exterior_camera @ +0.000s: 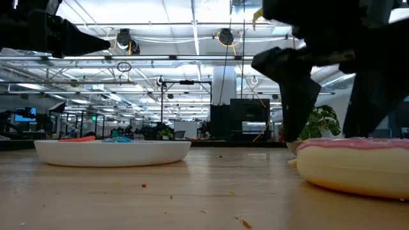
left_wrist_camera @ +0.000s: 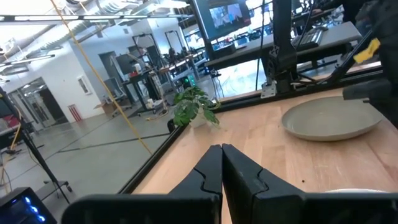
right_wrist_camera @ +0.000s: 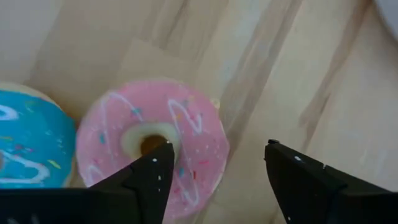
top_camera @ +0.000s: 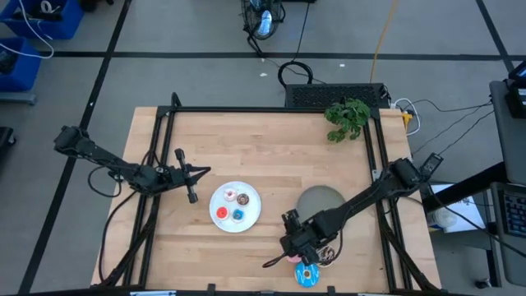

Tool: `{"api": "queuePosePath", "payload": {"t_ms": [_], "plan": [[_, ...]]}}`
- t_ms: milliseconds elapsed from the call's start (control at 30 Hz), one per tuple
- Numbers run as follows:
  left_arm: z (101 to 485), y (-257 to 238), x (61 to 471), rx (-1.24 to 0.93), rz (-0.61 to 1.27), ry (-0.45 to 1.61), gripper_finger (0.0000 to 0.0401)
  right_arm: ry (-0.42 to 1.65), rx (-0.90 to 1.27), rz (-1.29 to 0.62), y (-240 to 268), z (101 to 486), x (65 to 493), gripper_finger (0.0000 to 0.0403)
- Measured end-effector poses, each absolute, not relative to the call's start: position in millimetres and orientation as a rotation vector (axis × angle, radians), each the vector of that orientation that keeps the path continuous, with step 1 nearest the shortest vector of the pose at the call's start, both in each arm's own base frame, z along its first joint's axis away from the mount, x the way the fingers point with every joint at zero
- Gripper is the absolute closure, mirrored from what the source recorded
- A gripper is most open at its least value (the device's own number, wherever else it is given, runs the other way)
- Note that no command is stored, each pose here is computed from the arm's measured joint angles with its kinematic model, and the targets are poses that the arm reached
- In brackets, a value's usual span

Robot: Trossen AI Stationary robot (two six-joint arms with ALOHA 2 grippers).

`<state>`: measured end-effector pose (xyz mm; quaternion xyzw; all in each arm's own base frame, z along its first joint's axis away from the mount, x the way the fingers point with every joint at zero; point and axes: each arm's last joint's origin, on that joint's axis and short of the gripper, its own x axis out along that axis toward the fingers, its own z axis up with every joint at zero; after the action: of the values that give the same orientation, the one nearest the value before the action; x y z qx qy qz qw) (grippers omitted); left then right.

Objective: Pick & Place donuts
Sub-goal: Put the large pink donut on the gray plate

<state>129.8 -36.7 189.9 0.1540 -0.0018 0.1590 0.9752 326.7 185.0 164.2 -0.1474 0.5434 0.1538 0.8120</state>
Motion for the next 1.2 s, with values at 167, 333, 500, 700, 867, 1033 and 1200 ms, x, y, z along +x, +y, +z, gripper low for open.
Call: {"api": "queuePosePath", "payload": {"t_ms": [167,333,500,700,867,1033,1200], "plan": [[190,-37,130,0.312,0.321,-0.003,0.0384,1.176,-0.318,0.330,187,153,330,0.0176],[190,-37,130,0.320,0.321,-0.001,0.0384,1.199,-0.287,0.364,185,147,332,0.0177],[189,-37,130,0.325,0.320,0.004,0.0384,1.202,-0.280,0.360,182,147,334,0.0199],[189,-37,130,0.326,0.320,0.005,0.0384,1.199,-0.294,0.364,180,147,335,0.0279],[189,-37,130,0.326,0.320,0.005,0.0384,1.187,-0.286,0.355,175,148,338,0.0357],[189,-37,130,0.326,0.320,0.005,0.0384,1.129,-0.290,0.365,171,165,338,0.0394],[189,-37,130,0.326,0.319,0.006,0.0384,1.054,-0.251,0.350,160,199,333,0.0378]]}}
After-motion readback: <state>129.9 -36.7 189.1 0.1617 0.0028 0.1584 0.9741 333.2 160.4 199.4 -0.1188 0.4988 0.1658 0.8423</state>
